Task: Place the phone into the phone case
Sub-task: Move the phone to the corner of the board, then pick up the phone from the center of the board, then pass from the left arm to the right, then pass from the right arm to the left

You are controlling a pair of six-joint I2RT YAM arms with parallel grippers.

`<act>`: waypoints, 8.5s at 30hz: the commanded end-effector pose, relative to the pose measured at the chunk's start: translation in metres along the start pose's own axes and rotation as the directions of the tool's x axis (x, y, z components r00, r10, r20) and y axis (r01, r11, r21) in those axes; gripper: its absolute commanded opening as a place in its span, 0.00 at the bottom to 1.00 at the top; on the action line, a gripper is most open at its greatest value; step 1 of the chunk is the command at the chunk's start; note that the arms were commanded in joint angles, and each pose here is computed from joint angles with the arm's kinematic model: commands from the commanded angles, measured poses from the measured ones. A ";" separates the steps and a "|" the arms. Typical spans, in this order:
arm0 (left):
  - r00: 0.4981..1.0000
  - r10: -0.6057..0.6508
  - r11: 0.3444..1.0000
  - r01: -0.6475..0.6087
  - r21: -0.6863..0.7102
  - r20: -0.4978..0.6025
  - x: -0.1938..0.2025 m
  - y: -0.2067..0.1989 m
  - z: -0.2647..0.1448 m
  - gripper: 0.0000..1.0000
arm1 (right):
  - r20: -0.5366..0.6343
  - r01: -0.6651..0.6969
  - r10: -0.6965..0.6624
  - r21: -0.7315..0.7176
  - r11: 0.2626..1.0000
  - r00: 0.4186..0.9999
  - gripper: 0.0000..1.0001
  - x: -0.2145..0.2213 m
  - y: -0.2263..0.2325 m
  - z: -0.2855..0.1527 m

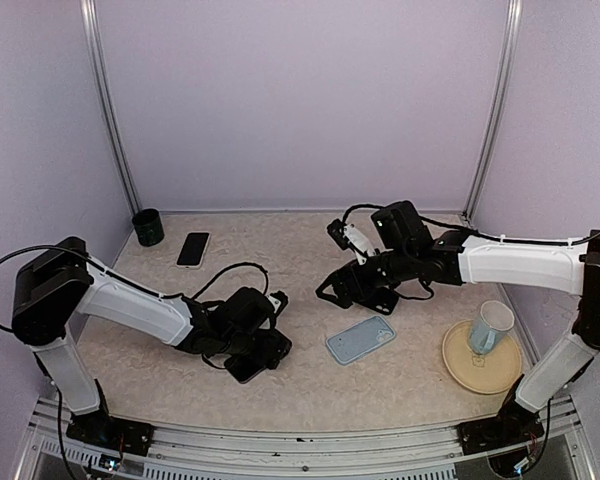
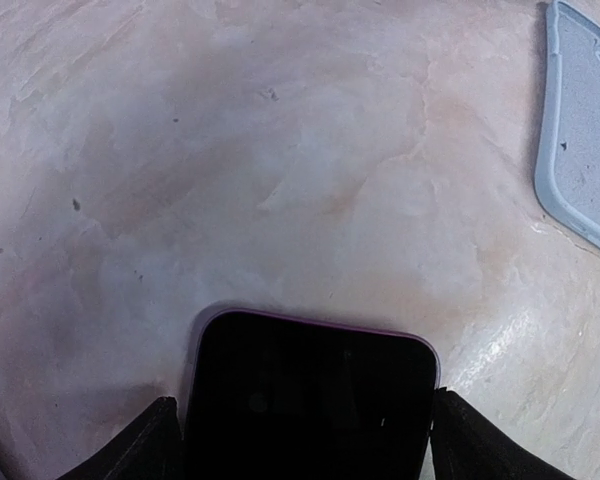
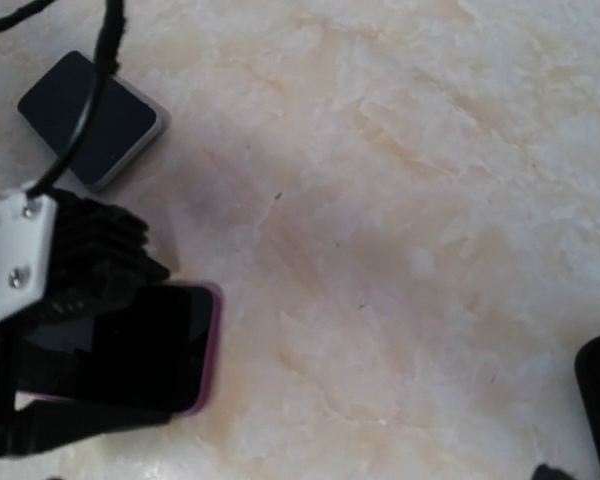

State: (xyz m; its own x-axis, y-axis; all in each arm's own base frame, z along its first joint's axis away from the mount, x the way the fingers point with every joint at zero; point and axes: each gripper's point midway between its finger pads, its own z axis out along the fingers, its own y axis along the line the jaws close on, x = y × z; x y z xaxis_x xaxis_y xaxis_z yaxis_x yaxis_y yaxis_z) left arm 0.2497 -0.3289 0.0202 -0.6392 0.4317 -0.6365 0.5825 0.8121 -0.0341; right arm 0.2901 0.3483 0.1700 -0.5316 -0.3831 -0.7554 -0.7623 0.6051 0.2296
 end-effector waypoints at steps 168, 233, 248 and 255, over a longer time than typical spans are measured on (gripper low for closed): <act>0.835 0.387 0.914 -0.402 -0.046 0.391 -0.054 -0.083 -0.075 0.76 | -0.426 -0.435 0.198 -0.581 0.688 0.883 0.00 0.066 0.120 0.059; 0.807 -0.396 0.622 -0.115 0.775 0.438 -0.130 -0.081 -0.213 0.98 | 0.427 0.252 0.035 -0.595 0.764 0.904 0.00 -0.043 0.107 -0.116; 0.781 -0.467 0.551 -0.109 0.827 0.414 -0.135 -0.083 -0.219 0.88 | 0.438 0.240 0.063 -0.601 0.762 0.897 0.00 -0.044 0.102 -0.103; 0.761 -0.507 0.517 -0.108 0.849 0.405 -0.136 -0.082 -0.224 0.88 | 0.440 0.231 0.079 -0.607 0.760 0.895 0.00 -0.046 0.101 -0.100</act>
State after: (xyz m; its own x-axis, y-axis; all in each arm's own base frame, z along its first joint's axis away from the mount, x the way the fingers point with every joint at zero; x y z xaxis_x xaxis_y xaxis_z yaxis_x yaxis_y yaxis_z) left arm 0.1759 -0.3691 0.2749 -0.5769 -0.2054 -0.7906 0.7964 0.0735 -0.6002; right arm 0.1980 0.3581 0.2741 -0.4166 -0.0444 -0.9080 -0.9079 -0.0318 0.4180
